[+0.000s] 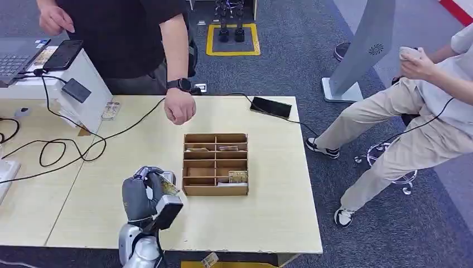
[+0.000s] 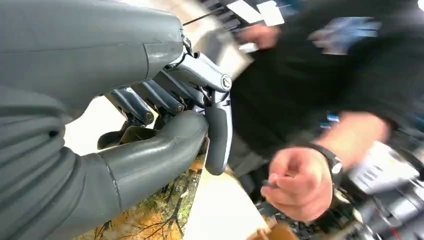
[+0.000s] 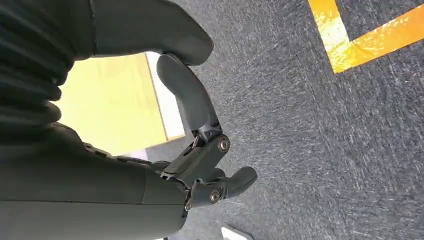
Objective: Pass the card to the sensor for recognition and then transmit it.
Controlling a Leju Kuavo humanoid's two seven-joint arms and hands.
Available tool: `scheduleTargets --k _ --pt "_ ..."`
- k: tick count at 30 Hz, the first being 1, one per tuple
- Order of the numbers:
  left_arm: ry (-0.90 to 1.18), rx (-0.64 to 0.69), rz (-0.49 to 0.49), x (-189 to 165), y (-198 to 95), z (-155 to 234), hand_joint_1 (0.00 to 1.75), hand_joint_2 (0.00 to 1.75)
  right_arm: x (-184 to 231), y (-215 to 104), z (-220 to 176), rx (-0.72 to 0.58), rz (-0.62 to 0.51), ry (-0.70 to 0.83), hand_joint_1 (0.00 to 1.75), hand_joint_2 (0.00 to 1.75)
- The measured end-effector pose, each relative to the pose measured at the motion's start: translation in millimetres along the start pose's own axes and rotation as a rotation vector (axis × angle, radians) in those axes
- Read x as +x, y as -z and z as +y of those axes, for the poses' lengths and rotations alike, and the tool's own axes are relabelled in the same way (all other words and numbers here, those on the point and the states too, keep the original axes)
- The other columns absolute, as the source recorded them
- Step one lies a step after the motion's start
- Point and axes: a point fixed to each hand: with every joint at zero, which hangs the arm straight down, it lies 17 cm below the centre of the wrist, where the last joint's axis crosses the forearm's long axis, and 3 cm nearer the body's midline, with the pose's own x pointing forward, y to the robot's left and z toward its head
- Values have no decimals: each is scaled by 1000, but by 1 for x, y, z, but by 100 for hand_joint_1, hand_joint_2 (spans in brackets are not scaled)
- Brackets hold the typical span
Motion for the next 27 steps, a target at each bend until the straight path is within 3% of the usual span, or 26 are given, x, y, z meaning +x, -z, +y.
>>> scheduleTargets --k 2,11,15,23,27 --pt "-66 26 53 -2 9 -1 175 175 -1 -1 1 -1 2 -5 0 175" --pt "-215 111 111 17 83 1 175 175 1 -2 4 0 -7 -36 0 175" --pt "-250 121 145 15 102 0 175 175 3 -2 4 -1 -8 -54 0 175" --pt "-248 107 156 12 115 -6 175 175 6 -2 4 -2 -12 -68 0 175" --pt "-253 95 208 1 119 -11 175 175 6 -3 5 -3 -14 -85 0 175"
